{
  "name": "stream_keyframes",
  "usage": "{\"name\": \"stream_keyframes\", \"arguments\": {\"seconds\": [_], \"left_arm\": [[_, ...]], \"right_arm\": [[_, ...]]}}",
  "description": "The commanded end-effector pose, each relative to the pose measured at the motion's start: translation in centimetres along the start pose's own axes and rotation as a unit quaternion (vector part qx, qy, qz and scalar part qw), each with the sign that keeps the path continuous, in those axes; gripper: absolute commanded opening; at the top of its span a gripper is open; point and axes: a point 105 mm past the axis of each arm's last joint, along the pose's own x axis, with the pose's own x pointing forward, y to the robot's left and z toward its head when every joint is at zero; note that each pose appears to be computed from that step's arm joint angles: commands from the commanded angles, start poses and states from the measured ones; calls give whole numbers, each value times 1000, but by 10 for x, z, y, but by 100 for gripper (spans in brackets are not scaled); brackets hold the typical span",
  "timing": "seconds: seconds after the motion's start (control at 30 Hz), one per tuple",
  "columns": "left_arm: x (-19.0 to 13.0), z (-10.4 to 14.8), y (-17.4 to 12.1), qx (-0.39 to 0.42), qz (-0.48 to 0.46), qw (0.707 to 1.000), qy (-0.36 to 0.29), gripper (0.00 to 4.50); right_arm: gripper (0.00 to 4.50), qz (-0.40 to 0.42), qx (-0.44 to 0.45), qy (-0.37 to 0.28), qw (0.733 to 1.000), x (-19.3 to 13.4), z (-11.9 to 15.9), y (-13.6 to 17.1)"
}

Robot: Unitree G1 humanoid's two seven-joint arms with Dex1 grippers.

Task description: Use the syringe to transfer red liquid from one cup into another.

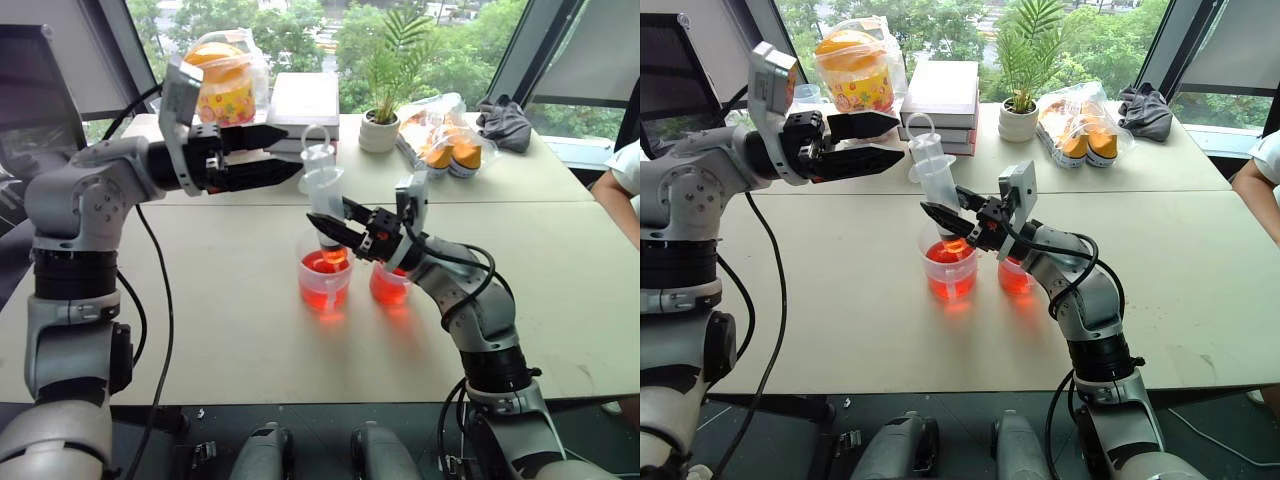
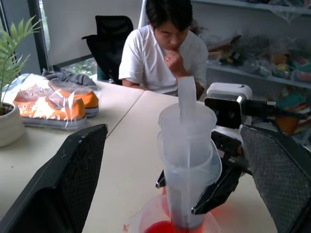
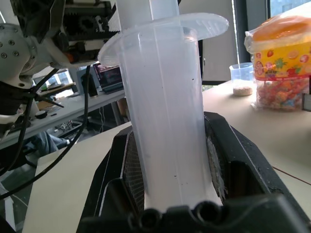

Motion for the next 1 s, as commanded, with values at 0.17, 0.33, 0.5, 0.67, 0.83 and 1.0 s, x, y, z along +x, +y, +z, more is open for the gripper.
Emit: {"name": "stream_keyframes", "arguments": {"seconds": [0.17,0.33,0.5,0.67,0.83,1.0], "left_arm": [[7,13,-5,31,-11,999,-23,445],[22,11,-8,32,-40,998,-27,445],[41,13,-7,39,-63,997,-35,445],[61,21,-3,46,-76,995,-53,445],[85,28,-3,55,-92,992,-63,445],[107,37,-4,54,-101,990,-85,445]], "right_arm": [[138,-42,-38,-83,995,-10,61,-8],[138,-101,-65,-102,988,-40,90,-21],[138,-151,-69,-61,984,-66,67,-28],[138,-175,-62,-45,982,-73,43,-32],[138,-184,-72,-38,979,-75,37,-33],[138,-185,-80,-33,979,-76,34,-32]]}}
